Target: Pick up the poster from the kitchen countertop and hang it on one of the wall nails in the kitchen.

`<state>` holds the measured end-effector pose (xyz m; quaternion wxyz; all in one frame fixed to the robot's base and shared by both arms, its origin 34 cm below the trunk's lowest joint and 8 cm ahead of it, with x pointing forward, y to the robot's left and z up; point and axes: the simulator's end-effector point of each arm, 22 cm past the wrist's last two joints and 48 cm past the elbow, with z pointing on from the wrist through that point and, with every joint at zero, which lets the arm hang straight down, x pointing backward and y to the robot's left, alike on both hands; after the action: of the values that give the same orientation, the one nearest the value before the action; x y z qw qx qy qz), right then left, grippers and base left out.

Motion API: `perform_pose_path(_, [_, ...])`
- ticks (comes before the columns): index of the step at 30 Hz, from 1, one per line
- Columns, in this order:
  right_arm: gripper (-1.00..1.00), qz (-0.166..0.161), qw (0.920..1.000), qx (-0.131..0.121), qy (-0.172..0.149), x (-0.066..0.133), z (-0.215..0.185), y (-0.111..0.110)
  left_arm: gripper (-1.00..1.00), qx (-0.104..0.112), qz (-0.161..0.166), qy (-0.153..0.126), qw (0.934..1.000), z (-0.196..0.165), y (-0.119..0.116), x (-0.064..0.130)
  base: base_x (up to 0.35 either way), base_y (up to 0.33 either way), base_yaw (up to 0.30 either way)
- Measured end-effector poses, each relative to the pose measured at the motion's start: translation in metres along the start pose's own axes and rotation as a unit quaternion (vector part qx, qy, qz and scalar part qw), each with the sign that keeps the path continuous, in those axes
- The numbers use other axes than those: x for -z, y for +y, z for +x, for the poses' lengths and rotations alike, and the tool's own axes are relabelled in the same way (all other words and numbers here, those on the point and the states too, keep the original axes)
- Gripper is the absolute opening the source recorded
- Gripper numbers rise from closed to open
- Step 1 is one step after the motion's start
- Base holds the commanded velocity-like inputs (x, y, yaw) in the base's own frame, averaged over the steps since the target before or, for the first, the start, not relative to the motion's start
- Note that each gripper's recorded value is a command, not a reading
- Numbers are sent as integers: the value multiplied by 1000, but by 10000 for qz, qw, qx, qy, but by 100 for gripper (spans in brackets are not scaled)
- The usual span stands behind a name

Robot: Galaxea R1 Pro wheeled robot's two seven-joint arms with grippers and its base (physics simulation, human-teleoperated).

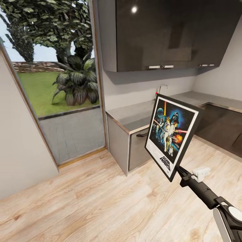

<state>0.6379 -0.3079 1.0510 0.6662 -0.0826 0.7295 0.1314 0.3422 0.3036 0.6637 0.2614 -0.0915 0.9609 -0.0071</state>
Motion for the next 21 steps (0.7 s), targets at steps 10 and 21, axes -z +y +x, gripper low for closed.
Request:
perform_pose_path(10, [-100, 0, 10000, -3, 0, 4, -7, 2, 100, 0, 0, 5, 10000, -1, 0, 9, 0, 0, 0])
perform_pose_path(21, [-100, 0, 10000, -4, 1, 9, -14, 4, 100, 0, 0, 9, 10000, 0, 1, 17, 0, 0, 0])
